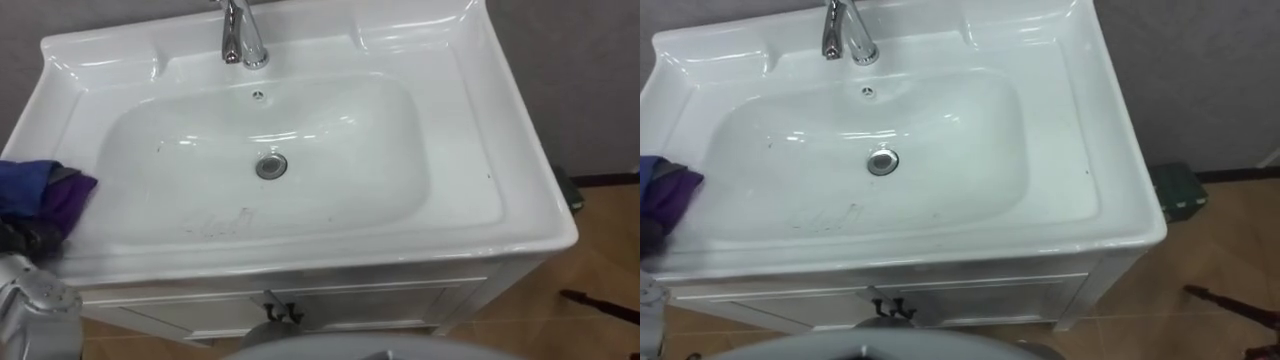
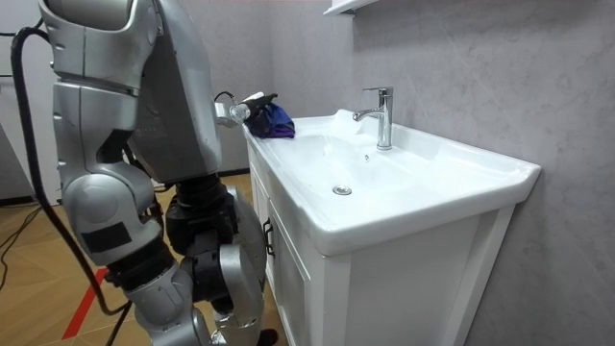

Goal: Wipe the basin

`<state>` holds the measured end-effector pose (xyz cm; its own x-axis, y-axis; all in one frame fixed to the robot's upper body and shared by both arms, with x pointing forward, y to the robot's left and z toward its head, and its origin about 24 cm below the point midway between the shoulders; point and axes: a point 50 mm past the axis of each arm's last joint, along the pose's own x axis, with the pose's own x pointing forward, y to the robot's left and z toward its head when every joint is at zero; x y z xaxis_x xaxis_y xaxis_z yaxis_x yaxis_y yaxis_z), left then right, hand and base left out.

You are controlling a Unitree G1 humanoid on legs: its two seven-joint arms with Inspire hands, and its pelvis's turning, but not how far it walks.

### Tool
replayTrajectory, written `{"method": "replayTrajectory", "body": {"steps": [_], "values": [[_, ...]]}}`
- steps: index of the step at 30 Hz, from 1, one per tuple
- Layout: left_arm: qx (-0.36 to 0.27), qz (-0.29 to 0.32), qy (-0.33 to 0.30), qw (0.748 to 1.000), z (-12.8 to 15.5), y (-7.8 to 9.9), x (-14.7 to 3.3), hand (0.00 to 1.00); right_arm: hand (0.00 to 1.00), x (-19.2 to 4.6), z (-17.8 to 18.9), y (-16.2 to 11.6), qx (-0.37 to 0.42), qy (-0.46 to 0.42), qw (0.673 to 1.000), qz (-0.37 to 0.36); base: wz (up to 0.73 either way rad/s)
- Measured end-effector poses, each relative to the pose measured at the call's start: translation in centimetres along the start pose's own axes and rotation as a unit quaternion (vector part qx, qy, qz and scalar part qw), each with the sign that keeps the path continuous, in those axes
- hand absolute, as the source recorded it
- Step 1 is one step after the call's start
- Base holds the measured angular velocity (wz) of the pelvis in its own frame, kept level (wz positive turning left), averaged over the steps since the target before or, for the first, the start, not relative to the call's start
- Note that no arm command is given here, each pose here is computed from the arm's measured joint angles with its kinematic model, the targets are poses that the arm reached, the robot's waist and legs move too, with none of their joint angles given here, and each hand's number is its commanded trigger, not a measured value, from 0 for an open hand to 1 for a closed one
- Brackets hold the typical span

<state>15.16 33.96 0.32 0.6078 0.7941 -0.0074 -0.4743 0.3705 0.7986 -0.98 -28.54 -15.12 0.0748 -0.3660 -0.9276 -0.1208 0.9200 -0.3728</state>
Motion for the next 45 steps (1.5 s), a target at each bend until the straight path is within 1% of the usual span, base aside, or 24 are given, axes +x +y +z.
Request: {"method": "replayTrajectory", "body": {"steps": [1, 2, 4, 8, 10, 13, 16, 19, 25, 30, 34, 37, 39, 40, 42, 45], "values": [[-0.016, -0.001, -0.003, 1.0, 0.3, 0.0, 0.0, 0.0, 0.0, 0.0, 0.0, 0.1, 0.0, -0.001, 1.0, 0.001, 0.05], [-0.045, -0.003, -0.007, 0.999, 0.9, 0.1, 0.0, 0.0, 0.0, 0.0, 0.4, 0.2, 0.0, -0.005, 1.0, 0.002, 0.0], [-0.087, -0.022, -0.014, 0.996, 1.8, -0.3, -0.1, 0.0, 0.0, 0.1, 0.8, 0.4, -0.005, -0.01, 1.0, 0.005, 0.0], [-0.129, -0.054, -0.023, 0.99, 3.1, -1.4, -0.5, 0.0, 0.0, 0.2, 0.7, 0.6, 0.01, 0.0, 1.0, 0.011, 0.0], [-0.138, -0.071, -0.031, 0.987, 3.7, -1.8, -0.6, 0.0, 0.0, 0.2, 0.5, 0.8, 0.009, 0.005, 1.0, 0.014, 0.0], [-0.168, -0.086, -0.051, 0.981, 5.0, -1.4, -0.6, 0.0, 0.0, 0.2, 0.1, 1.1, 0.005, 0.015, 1.0, 0.02, 0.0], [-0.196, -0.093, -0.085, 0.972, 6.5, -0.8, -0.6, 0.0, 0.0, 0.2, -0.3, 1.2, 0.003, 0.02, 0.999, 0.025, 0.0], [-0.203, -0.098, -0.095, 0.97, 7.1, -0.8, -0.5, 0.0, 0.0, 0.2, -0.3, 1.1, 0.002, 0.02, 0.999, 0.025, -0.01], [-0.203, -0.096, -0.094, 0.97, 7.0, -0.5, -0.2, 0.0, 0.0, 0.2, -0.4, 1.1, 0.002, 0.024, 0.999, 0.025, 0.0], [-0.205, -0.054, -0.086, 0.973, 6.6, 0.5, 0.3, 0.0, 0.0, 0.2, -0.3, 1.1, 0.002, 0.022, 0.999, 0.024, 0.0], [-0.212, -0.02, -0.091, 0.973, 6.8, 1.5, 0.5, 0.0, 0.0, 0.1, -0.4, 1.1, 0.002, 0.024, 0.999, 0.022, 0.0], [-0.221, 0.013, -0.097, 0.97, 7.0, 2.8, 0.7, 0.0, 0.0, 0.1, -0.4, 1.2, 0.007, 0.025, 0.999, 0.022, 0.0], [-0.235, 0.064, -0.105, 0.964, 7.2, 4.6, 0.9, 0.0, 0.0, 0.1, -0.7, 1.1, 0.01, 0.028, 0.999, 0.021, 0.0], [-0.238, 0.08, -0.106, 0.962, 7.1, 5.0, 1.1, 0.0, 0.0, 0.1, -0.8, 1.0, 0.009, 0.028, 0.999, 0.02, 0.0], [-0.25, 0.138, -0.103, 0.953, 6.9, 6.8, 1.7, 0.0, 0.0, 0.0, -1.0, 1.0, 0.008, 0.03, 0.999, 0.018, 0.0], [-0.252, 0.19, -0.09, 0.945, 6.0, 8.3, 1.9, 0.0, 0.0, 0.0, -0.7, 0.8, 0.01, 0.018, 1.0, 0.014, 0.01]]}}
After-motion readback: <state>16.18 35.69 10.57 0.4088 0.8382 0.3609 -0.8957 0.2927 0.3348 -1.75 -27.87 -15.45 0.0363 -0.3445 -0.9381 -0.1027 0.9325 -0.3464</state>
